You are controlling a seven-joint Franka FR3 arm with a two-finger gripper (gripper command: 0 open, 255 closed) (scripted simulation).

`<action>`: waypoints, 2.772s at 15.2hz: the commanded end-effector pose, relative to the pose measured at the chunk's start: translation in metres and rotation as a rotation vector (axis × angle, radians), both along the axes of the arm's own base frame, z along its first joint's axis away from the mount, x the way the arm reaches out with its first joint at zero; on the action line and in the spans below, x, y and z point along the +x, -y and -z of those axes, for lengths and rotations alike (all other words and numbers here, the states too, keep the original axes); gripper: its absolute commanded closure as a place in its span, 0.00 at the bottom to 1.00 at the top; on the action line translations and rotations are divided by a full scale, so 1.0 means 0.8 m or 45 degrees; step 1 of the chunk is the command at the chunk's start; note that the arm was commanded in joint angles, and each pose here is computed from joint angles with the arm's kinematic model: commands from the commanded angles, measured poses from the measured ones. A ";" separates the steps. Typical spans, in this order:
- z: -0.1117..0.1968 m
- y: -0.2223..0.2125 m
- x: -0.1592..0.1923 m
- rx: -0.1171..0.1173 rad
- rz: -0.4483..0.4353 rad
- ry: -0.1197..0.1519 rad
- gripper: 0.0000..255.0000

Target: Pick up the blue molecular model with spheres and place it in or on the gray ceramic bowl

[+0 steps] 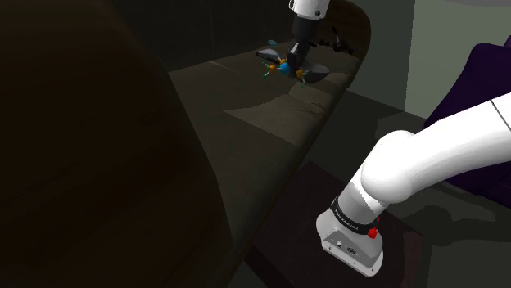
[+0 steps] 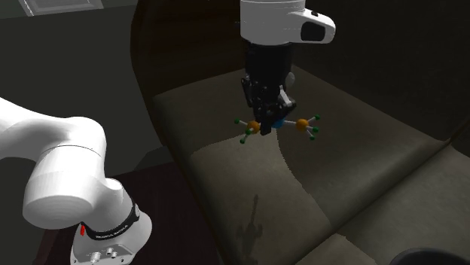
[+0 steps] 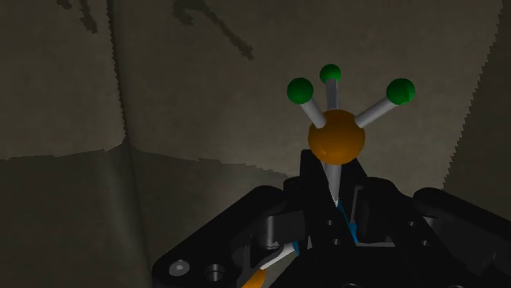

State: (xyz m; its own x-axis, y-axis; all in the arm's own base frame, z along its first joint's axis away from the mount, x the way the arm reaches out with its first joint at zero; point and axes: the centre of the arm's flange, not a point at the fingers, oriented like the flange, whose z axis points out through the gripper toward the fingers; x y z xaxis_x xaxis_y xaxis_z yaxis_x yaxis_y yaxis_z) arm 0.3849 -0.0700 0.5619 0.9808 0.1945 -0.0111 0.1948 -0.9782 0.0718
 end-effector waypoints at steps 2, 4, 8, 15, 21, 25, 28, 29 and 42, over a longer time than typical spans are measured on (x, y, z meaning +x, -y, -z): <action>-0.021 0.001 0.002 0.000 0.000 0.000 1.00; -0.034 0.001 0.002 0.000 0.000 0.000 1.00; -0.061 0.001 0.002 0.000 0.000 0.000 1.00; -0.063 0.097 0.025 0.000 0.000 0.000 1.00; -0.064 0.193 0.049 0.000 0.000 0.000 1.00; -0.065 0.257 0.064 0.000 0.000 0.000 1.00; -0.066 0.305 0.076 0.000 0.000 0.000 1.00; -0.066 0.321 0.080 0.000 0.000 0.000 1.00; -0.035 0.454 0.112 0.000 0.000 0.000 1.00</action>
State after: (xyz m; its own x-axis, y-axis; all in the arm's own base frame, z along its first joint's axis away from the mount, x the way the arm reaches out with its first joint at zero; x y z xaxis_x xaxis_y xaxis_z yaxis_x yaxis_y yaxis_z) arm 0.4740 -0.4331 0.5962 0.9809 0.1943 -0.0119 0.1947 -0.9783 0.0712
